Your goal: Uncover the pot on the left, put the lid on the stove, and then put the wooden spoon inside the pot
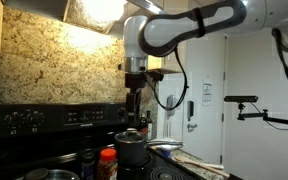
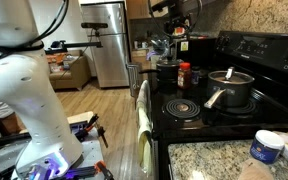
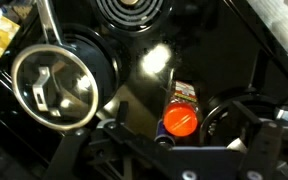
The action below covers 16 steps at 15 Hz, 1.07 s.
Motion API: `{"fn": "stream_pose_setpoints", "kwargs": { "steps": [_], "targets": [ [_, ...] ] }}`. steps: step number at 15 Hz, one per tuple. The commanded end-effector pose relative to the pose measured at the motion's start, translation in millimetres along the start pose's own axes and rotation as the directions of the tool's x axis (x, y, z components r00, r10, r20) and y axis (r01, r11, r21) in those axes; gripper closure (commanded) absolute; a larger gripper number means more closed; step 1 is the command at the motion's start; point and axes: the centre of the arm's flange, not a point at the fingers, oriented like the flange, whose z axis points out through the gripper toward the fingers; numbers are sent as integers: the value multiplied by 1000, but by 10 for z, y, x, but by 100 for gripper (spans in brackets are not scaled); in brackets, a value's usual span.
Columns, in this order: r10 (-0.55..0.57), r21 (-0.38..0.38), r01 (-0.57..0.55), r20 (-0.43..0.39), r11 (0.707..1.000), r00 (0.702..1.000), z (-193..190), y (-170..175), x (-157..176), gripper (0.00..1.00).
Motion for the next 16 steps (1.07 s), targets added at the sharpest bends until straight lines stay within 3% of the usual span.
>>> {"fn": "stream_pose_setpoints", "kwargs": {
  "steps": [1,2,3,8,10,12,16],
  "targets": [
    [-192,34,191,38,981,981,-75,-214,554,0],
    [-231,24,230,34,973,972,-116,-225,533,0],
    [-146,19,146,20,989,989,48,-274,338,0],
    [-200,22,200,17,980,980,-23,-282,433,0],
    [-245,32,246,-30,969,969,-15,-315,536,0],
    [-306,36,308,-64,951,950,8,-395,710,0],
    [-448,80,455,-98,887,889,133,-705,1083,0]
  ]
}}
